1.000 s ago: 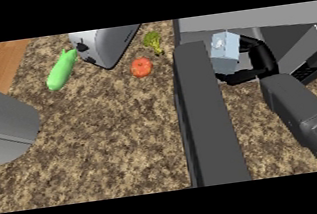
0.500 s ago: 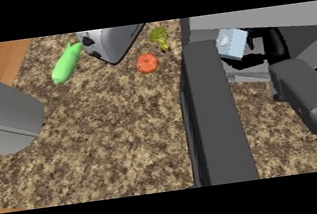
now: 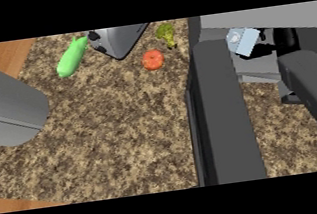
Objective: Pick up the milk, place it into the microwave and close the microwave
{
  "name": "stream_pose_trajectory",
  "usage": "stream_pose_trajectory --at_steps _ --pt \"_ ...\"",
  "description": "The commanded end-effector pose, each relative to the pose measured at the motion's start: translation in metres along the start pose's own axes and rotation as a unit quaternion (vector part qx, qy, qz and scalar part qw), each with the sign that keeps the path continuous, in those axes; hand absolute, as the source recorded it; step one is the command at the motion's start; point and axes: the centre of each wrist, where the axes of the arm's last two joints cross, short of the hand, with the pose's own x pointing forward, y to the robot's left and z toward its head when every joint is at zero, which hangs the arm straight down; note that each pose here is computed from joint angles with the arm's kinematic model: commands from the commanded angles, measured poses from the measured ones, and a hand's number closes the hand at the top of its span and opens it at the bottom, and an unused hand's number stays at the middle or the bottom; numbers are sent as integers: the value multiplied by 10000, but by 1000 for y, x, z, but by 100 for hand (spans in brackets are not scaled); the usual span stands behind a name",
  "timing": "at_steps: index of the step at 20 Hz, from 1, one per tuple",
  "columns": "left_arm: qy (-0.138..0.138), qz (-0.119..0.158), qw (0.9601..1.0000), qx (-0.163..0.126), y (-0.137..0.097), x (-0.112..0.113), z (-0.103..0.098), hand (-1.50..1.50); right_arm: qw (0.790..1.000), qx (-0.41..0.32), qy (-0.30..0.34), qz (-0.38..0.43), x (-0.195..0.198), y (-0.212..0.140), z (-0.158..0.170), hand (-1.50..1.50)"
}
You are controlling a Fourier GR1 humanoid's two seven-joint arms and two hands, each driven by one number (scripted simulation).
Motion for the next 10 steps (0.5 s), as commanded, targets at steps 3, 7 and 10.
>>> stream_pose_trajectory --at_steps 3,7,10 --pt "-28 24 10000 -79 2 -1 -9 -150 9996 -259 50 58 5 -9 -8 150" --pt "-50 -9 9999 -160 4 -1 -9 -150 9992 -323 138 169 5 -22 -12 150" --pt "-88 -46 9999 -134 3 1 -12 -150 9992 -337 122 173 2 -27 -10 150"
